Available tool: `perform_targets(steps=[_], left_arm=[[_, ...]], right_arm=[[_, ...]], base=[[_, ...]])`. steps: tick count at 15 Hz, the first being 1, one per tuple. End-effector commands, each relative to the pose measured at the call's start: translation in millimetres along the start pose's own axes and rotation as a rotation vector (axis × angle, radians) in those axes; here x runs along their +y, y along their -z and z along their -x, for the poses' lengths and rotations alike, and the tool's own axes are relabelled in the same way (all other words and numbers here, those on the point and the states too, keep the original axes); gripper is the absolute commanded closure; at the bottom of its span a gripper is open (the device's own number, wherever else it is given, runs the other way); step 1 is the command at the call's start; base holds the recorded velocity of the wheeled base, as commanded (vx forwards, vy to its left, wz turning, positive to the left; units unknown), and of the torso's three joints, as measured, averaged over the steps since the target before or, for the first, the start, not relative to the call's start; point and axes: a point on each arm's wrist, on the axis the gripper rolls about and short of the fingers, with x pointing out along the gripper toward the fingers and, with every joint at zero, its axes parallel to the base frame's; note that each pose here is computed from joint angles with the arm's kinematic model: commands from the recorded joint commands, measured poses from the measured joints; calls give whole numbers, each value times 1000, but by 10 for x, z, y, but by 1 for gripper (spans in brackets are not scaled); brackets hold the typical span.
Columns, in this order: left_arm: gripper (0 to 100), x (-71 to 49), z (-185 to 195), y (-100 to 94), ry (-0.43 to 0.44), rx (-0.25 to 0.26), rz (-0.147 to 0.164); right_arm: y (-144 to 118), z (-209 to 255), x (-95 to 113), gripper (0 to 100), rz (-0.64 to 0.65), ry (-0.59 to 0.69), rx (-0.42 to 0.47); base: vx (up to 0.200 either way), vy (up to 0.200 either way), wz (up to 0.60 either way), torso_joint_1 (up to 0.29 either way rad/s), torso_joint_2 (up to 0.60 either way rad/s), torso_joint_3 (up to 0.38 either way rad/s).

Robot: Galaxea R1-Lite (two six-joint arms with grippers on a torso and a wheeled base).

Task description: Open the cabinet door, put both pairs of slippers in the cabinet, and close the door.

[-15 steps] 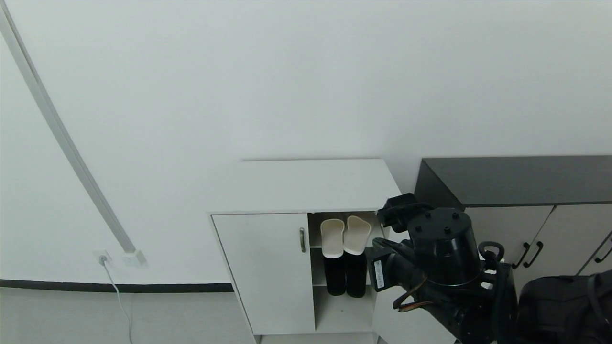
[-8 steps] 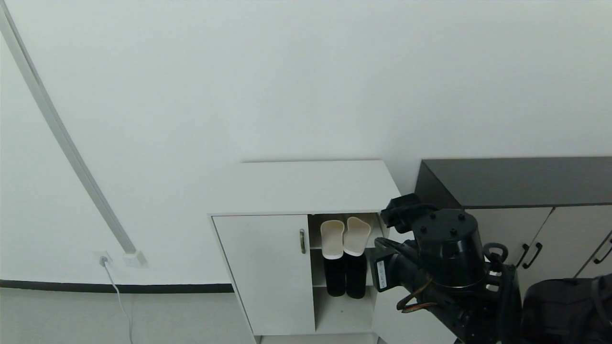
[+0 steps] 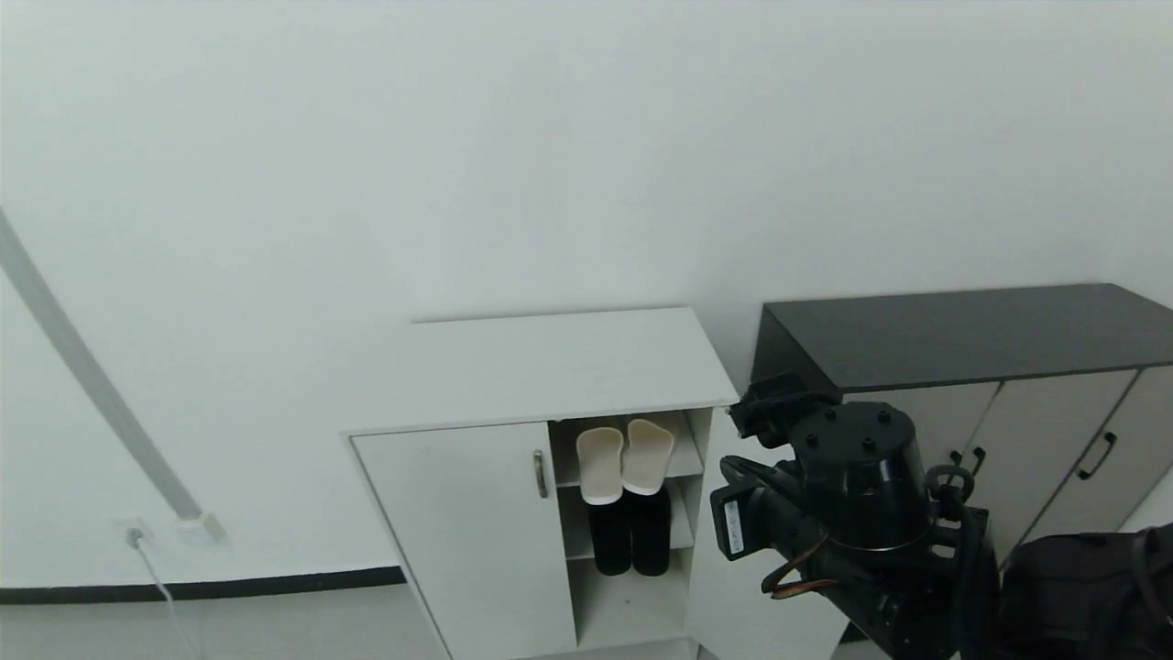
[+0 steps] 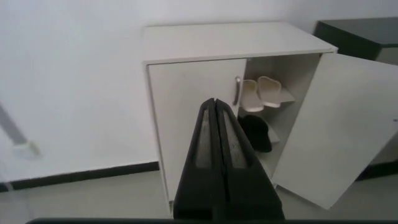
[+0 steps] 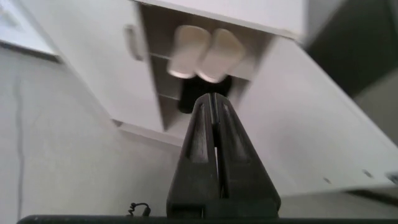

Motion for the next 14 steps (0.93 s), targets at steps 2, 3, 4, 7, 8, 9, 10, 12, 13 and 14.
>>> perform_targets(steps=[2,3,4,7,8,9,10,12,13,14], left_arm=[[100,0,-1,-2,0,1,1],[100,0,-1,-2,0,1,1],[100,0,-1,-2,0,1,1],[100,0,-1,-2,0,1,1],[100,0,-1,-2,0,1,1],[100,0,-1,-2,0,1,1],[100,0,-1,-2,0,1,1],[100,0,-1,-2,0,1,1],[100,0,-1,-2,0,1,1],[100,0,-1,-2,0,1,1]], right_arm=[[9,-3,-2,100,1,2,2],[13,-6,-1,100,2,2,4],[15,-9,1,100,2,2,4],[8,-17,-22,100,0,9,3],[4,-14,-23,100,0,9,1],[4,-14,-23,100,0,9,1],[8,-17,-22,100,0,9,3],[12,-21,-20,100,1,9,4],[7,-24,-23,100,0,11,3],[12,-21,-20,100,1,9,4]], base=[[0,0,-600,15,2,-2],[0,0,0,0,0,0],[0,0,0,0,0,0],[0,0,0,0,0,0],[0,0,0,0,0,0],[0,0,0,0,0,0],[0,0,0,0,0,0],[0,0,0,0,0,0],[0,0,0,0,0,0],[-200,0,0,-2,7,-2]])
